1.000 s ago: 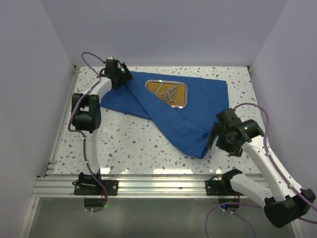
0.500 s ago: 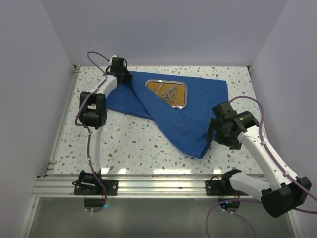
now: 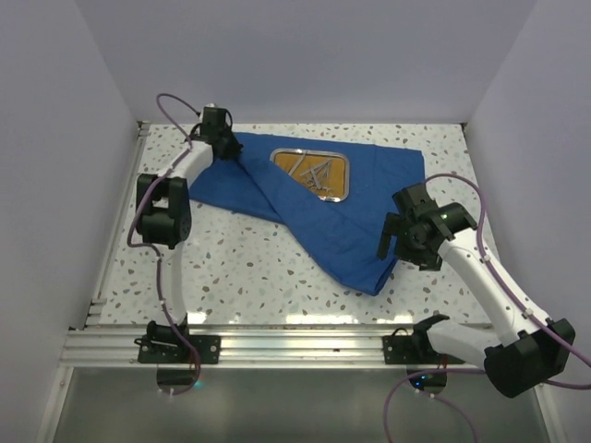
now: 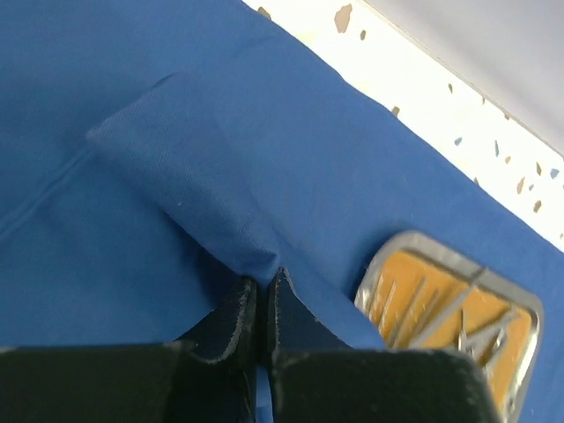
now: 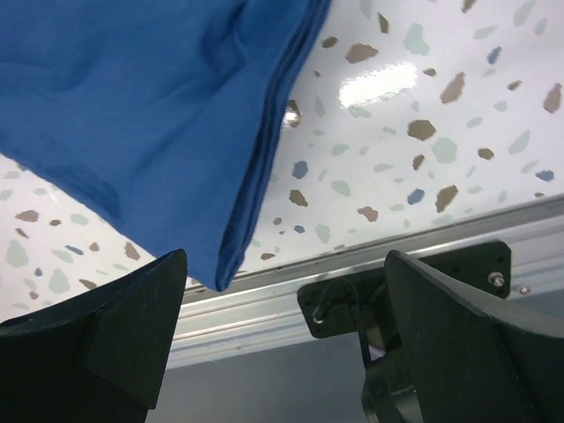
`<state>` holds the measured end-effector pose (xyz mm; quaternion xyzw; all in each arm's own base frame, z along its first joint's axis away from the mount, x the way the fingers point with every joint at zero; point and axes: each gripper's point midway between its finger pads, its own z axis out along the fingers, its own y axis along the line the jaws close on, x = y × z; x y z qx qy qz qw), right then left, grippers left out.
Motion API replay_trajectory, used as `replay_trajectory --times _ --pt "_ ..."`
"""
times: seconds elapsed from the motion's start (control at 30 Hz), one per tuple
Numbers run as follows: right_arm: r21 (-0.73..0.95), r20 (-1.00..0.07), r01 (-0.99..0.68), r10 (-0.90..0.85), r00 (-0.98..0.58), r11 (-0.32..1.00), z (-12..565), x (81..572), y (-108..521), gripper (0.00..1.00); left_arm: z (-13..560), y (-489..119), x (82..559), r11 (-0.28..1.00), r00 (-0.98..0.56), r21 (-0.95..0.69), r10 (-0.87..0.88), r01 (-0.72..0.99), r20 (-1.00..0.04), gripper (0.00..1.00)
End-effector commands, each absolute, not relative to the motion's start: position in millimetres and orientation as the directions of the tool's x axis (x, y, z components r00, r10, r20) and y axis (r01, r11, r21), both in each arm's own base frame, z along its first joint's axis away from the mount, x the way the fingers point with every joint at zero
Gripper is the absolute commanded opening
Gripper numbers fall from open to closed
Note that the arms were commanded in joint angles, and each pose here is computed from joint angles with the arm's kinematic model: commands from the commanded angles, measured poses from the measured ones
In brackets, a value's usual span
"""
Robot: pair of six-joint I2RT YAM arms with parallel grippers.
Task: Open and lay out the surgical kit
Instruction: Open the surgical kit at the center of the board.
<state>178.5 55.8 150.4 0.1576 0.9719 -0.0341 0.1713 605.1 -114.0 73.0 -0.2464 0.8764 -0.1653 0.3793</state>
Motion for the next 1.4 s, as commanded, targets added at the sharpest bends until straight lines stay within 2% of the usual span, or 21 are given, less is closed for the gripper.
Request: replay_trajectory --times 0.0,0.03,0.1,0.17,0.23,0.27,0.4,0.5,0.67,0.97,1.03,1.07,1.1,1.13,1.23,1.37 --pt "0.126 -0.408 0.26 0.289 -0.866 0.957 167 206 80 0.98 147 -113 560 0.854 -0.599 -0.462 -0.505 -0.24 -0.622 0.0" --pt "0.152 -0.41 0.247 0.289 -0.865 0.957 168 209 86 0.98 169 -110 546 0.858 -0.588 -0.46 -0.498 -0.228 -0.638 0.0" --pt "0.2 -0.408 0.231 0.295 -0.864 0.952 168 213 95 0.98 175 -102 505 0.881 -0.634 -0.412 -0.457 -0.231 -0.624 0.0" --pt "0.226 -0.41 0.229 0.306 -0.859 0.947 167 215 100 0.98 160 -90 470 0.904 -0.685 -0.341 -0.419 -0.256 -0.596 0.0" --pt "0.23 -0.401 0.23 0.307 -0.863 0.946 162 215 101 0.98 169 -82 429 0.914 -0.718 -0.305 -0.399 -0.266 -0.571 0.0" --pt "0.239 -0.4 0.224 0.306 -0.864 0.945 161 216 103 0.98 154 -78 405 0.92 -0.754 -0.275 -0.388 -0.28 -0.53 0.0" --pt "0.243 -0.323 0.239 0.311 -0.894 0.94 143 204 109 0.98 167 -69 333 0.926 -0.783 -0.263 -0.372 -0.272 -0.498 0.0" --pt "0.19 -0.284 0.278 0.323 -0.903 0.942 131 189 98 0.98 171 -65 295 0.925 -0.798 -0.262 -0.372 -0.276 -0.474 0.0" --pt "0.072 -0.28 0.326 0.332 -0.901 0.943 125 174 74 0.99 168 -65 249 0.921 -0.835 -0.266 -0.374 -0.285 -0.404 0.0" --pt "0.025 -0.25 0.334 0.329 -0.91 0.942 137 155 64 0.98 168 -55 155 0.906 -0.866 -0.234 -0.41 -0.352 -0.286 0.01" --pt "0.021 -0.272 0.338 0.331 -0.904 0.941 145 147 58 0.98 165 -59 142 0.908 -0.882 -0.253 -0.395 -0.333 -0.256 0.12" --pt "0.027 -0.289 0.344 0.337 -0.896 0.939 150 146 56 0.98 164 -64 137 0.907 -0.889 -0.277 -0.387 -0.318 -0.246 0.55" --pt "0.028 -0.303 0.346 0.338 -0.891 0.938 153 145 53 0.98 166 -69 132 0.901 -0.889 -0.314 -0.383 -0.3 -0.251 0.81" --pt "0.034 -0.312 0.35 0.343 -0.886 0.936 156 143 52 0.98 167 -79 125 0.879 -0.892 -0.372 -0.396 -0.299 -0.217 0.99" --pt "0.078 -0.341 0.364 0.368 -0.865 0.928 166 137 51 0.98 172 -87 117 0.836 -0.867 -0.441 -0.45 -0.325 -0.213 1.0" --pt "0.142 -0.36 0.364 0.39 -0.847 0.921 162 140 58 0.98 167 -71 131 0.876 -0.866 -0.344 -0.433 -0.338 -0.25 1.0"
